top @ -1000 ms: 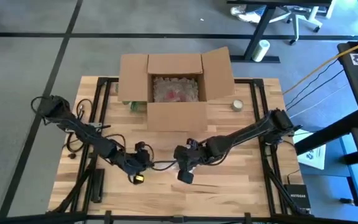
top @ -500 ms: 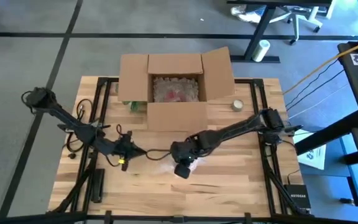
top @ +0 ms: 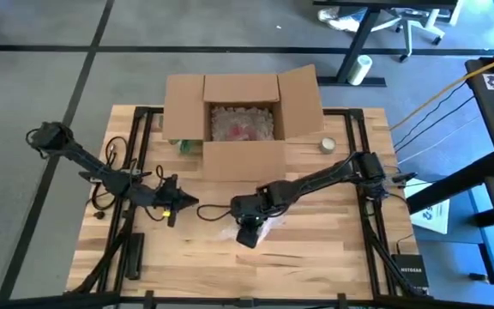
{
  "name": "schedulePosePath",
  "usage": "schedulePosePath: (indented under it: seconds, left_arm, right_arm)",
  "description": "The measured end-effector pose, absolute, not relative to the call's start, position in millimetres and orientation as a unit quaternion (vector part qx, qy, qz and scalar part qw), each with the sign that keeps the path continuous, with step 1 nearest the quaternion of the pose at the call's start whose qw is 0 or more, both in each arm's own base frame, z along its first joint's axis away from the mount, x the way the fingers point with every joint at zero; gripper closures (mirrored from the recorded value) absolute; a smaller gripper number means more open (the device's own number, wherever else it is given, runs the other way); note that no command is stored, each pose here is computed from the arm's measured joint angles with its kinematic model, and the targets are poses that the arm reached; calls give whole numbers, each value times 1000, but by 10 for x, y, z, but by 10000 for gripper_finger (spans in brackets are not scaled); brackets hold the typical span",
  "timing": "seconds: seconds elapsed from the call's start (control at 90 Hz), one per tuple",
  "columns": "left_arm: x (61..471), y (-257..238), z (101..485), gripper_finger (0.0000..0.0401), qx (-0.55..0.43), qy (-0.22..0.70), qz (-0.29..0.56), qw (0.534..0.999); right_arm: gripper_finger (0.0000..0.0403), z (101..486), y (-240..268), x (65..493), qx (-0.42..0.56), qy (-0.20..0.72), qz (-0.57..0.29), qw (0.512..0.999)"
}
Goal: Wrap mug
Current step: Wrap the yellow cup with bubble wrap, then put the wrapped yellow cup into the cardboard box
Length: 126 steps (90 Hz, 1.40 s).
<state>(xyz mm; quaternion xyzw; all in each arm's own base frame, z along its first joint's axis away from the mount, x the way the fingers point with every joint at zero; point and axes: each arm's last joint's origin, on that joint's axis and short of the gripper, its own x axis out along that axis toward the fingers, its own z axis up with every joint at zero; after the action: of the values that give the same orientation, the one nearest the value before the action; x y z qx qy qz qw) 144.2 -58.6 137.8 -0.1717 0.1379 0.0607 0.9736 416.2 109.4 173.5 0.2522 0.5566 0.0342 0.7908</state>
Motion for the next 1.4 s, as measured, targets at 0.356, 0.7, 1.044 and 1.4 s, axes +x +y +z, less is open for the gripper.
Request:
schedulePosePath:
  seconds: [0.356,0.7,1.044,1.4]
  left_arm:
    - [1441,-582,1371,401,-170,141,63,973]
    - [1441,-582,1370,401,-142,143,59,978]
    - [1363,-520,1269,396,-126,124,89,980]
    - [1356,-442,1358,395,-94,89,133,983]
  right_arm:
    - [403,2399,1135,4313,212,541,67,811]
    - [403,2788,1051,4140,132,598,11,790]
    - [369,2691,1030,4080,120,632,-9,765]
    - [302,2694,994,4089,121,630,-15,767]
